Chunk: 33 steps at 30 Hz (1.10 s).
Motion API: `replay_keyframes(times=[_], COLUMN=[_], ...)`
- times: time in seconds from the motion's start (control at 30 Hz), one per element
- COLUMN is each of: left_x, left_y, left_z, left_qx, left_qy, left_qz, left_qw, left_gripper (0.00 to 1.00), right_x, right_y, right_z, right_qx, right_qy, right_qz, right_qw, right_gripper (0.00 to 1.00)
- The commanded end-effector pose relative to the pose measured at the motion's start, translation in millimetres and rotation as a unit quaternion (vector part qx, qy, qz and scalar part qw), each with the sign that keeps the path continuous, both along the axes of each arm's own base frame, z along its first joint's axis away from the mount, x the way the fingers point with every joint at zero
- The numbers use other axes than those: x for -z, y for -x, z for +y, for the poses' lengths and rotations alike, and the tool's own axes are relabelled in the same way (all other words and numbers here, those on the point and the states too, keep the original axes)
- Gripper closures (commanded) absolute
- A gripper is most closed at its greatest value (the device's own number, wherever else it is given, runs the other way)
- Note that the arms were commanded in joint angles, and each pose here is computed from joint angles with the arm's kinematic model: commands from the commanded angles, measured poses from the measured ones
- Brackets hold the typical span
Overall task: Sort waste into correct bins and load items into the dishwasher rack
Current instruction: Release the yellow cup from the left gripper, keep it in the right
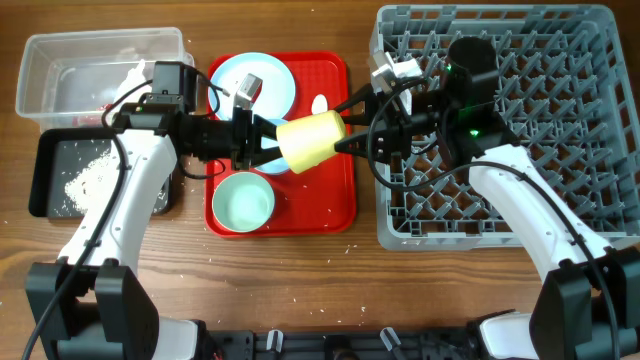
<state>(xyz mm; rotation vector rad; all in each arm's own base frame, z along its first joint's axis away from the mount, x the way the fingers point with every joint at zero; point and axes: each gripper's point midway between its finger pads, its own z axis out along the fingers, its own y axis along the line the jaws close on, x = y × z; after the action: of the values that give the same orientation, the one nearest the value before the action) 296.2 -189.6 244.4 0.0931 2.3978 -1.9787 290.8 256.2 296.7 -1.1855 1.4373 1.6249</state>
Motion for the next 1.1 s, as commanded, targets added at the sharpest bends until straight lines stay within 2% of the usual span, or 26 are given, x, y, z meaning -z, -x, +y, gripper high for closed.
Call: replay_keyframes(times=[0.0,0.23,0.4,0.57,0.67,0.73,0.8,0.83,0.87,0.93,1.07], left_x=[-14.8,-16.6,-43.6,-44.0,-44.2,-44.1,-44.1,-44.1,-43.9,-43.7,-30.0], left_y=[-2.5,-3.1,-0.4,-1.2,-1.3,-1.4,-1.4,-1.4,-1.6,-1.9,-8.7], left_z=[1.1,0.8,-0.8,-0.9,-1.0,-0.9,-0.9,-0.9,-0.9,-0.9,-0.7], left_qx=[0.004,0.006,0.032,0.033,0.033,0.033,0.033,0.033,0.033,0.033,0.017], left_qy=[0.024,0.028,0.101,0.101,0.102,0.101,0.101,0.101,0.101,0.1,0.059], left_qz=[-0.038,-0.043,-0.08,-0.086,-0.088,-0.088,-0.088,-0.088,-0.09,-0.091,-0.094], left_qw=[0.999,0.999,0.991,0.991,0.99,0.99,0.99,0.99,0.99,0.99,0.994], left_gripper=[0.84,0.85,0.86,0.85,0.88,0.96,0.96,0.96,0.96,0.96,0.96], right_x=[-1.0,-0.2,-0.1,0.0,0.0,-0.1,-0.2,-0.6,-3.5,-8.5,-16.3], right_y=[21.4,27.3,27.7,27.5,27.6,27.6,27.0,26.9,25.8,24.6,16.1], right_z=[11.6,21.9,23.0,22.9,23.0,23.0,23.1,23.1,22.7,22.0,12.2], right_qx=[-0.055,-0.062,-0.061,-0.061,-0.061,-0.061,-0.06,-0.06,-0.059,-0.058,-0.045], right_qy=[-0.005,-0.002,-0.002,-0.002,-0.002,-0.002,-0.002,-0.002,-0.001,-0.004,-0.006], right_qz=[0.009,0.008,0.009,0.009,0.009,0.009,0.008,0.006,0.011,0.007,0.001], right_qw=[0.998,0.998,0.998,0.998,0.998,0.998,0.998,0.998,0.998,0.998,0.999], right_gripper=[0.54,0.54,0.54,0.54,0.53,0.53,0.53,0.49,0.32,0.18,0.12])
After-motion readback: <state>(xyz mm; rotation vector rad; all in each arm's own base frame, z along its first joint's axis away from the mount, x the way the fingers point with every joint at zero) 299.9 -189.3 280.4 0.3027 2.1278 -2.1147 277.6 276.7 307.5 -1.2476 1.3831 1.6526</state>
